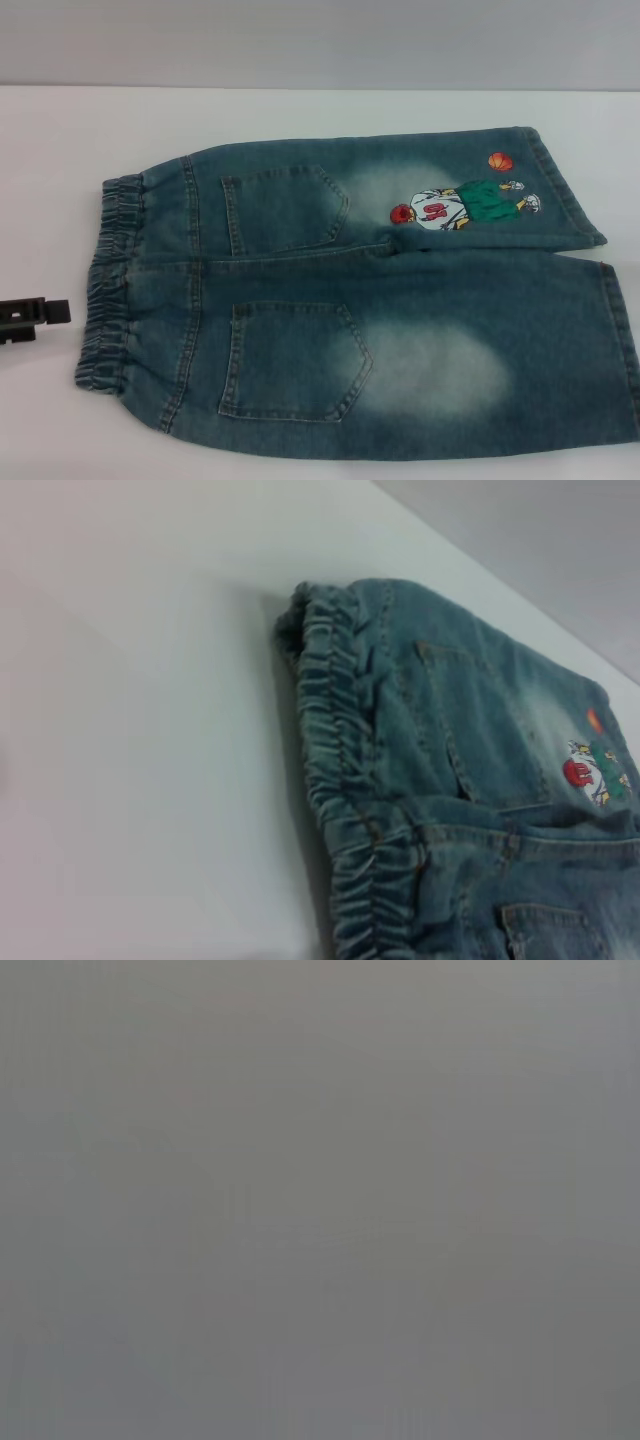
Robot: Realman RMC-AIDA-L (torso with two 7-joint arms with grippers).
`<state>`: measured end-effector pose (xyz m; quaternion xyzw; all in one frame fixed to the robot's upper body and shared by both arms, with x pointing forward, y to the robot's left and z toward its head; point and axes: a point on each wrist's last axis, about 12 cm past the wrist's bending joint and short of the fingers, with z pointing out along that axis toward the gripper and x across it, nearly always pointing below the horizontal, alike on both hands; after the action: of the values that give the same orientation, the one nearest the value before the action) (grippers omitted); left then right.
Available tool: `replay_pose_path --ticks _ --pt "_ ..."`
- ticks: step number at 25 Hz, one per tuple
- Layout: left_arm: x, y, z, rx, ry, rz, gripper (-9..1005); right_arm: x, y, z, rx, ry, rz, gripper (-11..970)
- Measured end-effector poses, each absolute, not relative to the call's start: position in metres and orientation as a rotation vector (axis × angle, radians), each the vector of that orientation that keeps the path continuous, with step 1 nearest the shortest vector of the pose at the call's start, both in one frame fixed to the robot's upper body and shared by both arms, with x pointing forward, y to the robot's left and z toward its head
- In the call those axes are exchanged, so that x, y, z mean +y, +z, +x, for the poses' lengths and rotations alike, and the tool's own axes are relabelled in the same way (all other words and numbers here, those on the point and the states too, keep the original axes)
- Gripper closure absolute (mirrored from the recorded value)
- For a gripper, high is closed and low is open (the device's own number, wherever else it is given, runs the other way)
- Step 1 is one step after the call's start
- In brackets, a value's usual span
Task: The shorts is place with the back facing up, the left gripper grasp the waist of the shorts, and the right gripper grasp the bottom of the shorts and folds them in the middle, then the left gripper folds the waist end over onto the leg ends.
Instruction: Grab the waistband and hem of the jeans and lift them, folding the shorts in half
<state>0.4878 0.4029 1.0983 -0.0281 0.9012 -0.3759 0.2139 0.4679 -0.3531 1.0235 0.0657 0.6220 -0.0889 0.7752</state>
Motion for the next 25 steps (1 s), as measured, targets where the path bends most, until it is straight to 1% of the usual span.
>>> replay_pose_path --ticks 11,18,25 --pt "0.396 1.090 0.481 2.580 -1.084 -0.041 167 -0.355 1.025 0.477 1.362 -0.202 0.125 282" --pt "0.386 1.086 0.485 2.591 -1.099 -0.017 167 -0.354 1.026 0.481 1.364 -0.196 0.121 279" --pt "0.385 1.085 0.487 2.597 -1.091 -0.022 168 -0.355 1.026 0.483 1.369 -0.198 0.119 279"
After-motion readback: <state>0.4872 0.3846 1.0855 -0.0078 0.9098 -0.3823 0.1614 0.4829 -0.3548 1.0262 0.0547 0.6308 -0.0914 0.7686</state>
